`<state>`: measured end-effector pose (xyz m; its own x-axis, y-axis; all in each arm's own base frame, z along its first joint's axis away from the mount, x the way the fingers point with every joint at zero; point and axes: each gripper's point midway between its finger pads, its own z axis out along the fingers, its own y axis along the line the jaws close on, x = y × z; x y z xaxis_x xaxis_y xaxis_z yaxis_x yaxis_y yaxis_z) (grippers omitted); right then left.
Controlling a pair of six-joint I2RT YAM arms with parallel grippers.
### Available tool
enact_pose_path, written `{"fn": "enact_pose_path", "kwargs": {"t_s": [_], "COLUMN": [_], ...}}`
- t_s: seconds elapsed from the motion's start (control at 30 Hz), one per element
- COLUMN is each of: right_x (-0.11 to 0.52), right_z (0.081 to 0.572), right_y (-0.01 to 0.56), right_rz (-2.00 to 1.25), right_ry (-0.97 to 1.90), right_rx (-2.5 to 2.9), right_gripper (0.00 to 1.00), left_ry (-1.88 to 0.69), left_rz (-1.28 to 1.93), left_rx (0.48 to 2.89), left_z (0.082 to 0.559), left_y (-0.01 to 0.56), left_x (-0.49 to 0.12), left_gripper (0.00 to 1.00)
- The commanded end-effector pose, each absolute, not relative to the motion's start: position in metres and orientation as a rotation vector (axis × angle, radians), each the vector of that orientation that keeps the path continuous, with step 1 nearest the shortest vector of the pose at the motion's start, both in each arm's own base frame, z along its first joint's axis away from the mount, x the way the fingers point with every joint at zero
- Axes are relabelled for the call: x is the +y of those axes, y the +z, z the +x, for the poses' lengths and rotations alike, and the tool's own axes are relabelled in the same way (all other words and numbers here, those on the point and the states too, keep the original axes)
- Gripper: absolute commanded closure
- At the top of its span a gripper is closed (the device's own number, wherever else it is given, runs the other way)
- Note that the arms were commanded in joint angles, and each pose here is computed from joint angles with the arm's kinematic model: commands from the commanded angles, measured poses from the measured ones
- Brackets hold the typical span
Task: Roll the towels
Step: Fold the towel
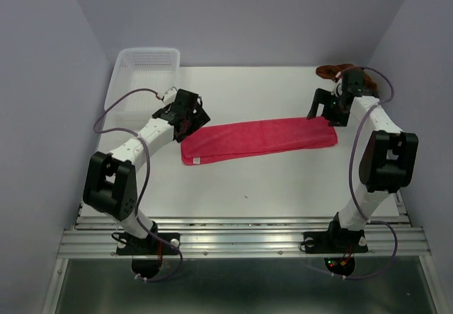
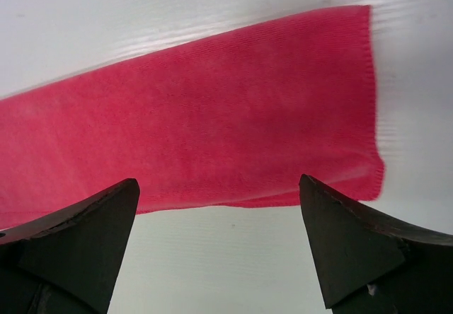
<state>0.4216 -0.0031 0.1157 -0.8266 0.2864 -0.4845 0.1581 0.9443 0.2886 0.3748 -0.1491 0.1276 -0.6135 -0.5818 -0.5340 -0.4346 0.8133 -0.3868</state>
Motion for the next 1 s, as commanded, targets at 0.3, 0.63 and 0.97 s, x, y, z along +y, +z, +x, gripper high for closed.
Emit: {"fn": "enact_pose_path", "kwargs": {"t_s": [0.3,0.63,0.97], "right_x": [-0.019,-0.05,-0.046], "right_z": [0.402,0.406,0.421], "right_y": [0.031,0.027,0.064], "right_rz": [0.541,0.608,0.531], "right_ry": [0.196,0.14,0.198], "right_rx": [2.707,2.686,2.592], "right_gripper": [0.0,0.0,0.0], "left_ry": [-0.114,-0.013,-0.048], "left_rz": [-0.744,-0.807,-0.748], "left_rx": [2.439,2.518,2.538], "left_z": [0.398,0.372,0.383], "left_y": [0.061,0.02,0.023], "left_x": [-0.149,-0.122,-0.131], "left_gripper": [0.03,0.02,0.04]}}
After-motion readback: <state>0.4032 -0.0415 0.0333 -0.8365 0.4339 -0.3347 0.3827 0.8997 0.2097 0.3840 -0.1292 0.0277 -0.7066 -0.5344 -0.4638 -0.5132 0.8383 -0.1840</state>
